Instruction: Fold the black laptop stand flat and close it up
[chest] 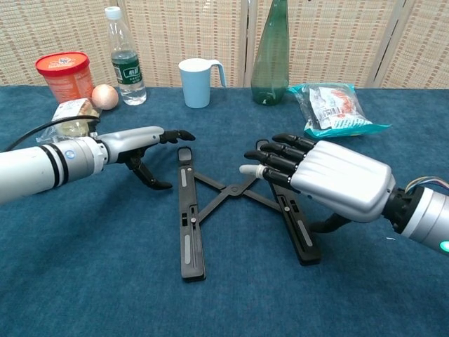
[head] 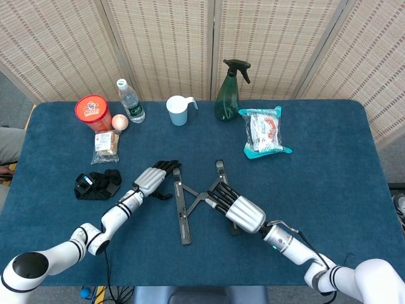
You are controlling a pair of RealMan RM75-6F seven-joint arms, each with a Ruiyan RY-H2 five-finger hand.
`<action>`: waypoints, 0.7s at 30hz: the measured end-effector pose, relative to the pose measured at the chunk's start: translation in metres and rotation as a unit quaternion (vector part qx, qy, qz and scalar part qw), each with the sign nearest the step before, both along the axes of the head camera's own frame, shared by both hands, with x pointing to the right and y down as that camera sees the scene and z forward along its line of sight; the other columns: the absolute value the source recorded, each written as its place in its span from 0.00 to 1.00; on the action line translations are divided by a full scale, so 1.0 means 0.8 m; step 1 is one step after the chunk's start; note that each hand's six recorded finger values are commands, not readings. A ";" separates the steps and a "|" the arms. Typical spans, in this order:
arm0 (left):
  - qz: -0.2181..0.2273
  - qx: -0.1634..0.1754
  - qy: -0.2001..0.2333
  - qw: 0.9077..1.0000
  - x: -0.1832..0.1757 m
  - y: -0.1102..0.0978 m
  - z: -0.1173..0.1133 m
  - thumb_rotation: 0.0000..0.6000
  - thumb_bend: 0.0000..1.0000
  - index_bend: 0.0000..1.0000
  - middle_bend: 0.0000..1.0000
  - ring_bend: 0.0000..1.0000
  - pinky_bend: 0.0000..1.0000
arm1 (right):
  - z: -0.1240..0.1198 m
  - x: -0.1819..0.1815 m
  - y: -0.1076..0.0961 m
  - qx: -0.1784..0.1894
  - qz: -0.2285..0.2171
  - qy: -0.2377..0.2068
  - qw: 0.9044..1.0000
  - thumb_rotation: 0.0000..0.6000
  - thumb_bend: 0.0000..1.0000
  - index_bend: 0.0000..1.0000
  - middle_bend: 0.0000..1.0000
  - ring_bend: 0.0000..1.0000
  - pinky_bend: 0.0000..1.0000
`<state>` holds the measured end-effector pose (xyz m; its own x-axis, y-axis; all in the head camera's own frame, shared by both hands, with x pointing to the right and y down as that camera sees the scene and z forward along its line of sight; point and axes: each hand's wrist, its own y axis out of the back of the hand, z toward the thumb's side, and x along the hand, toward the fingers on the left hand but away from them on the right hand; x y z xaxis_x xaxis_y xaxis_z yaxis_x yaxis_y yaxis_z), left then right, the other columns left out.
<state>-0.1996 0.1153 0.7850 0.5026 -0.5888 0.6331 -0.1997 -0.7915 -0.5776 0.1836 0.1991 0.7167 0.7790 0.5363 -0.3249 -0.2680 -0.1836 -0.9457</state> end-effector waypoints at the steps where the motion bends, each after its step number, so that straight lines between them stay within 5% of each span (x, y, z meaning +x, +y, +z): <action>1: 0.000 0.000 0.001 1.000 0.001 0.000 0.000 1.00 0.23 0.00 0.00 0.00 0.00 | 0.000 0.000 0.000 0.000 0.001 -0.001 1.000 1.00 0.00 0.00 0.00 0.00 0.00; 21: -0.009 -0.007 0.015 1.000 0.013 0.002 0.002 1.00 0.23 0.00 0.00 0.00 0.00 | -0.002 -0.011 0.001 0.007 0.002 -0.011 1.000 1.00 0.00 0.00 0.00 0.00 0.00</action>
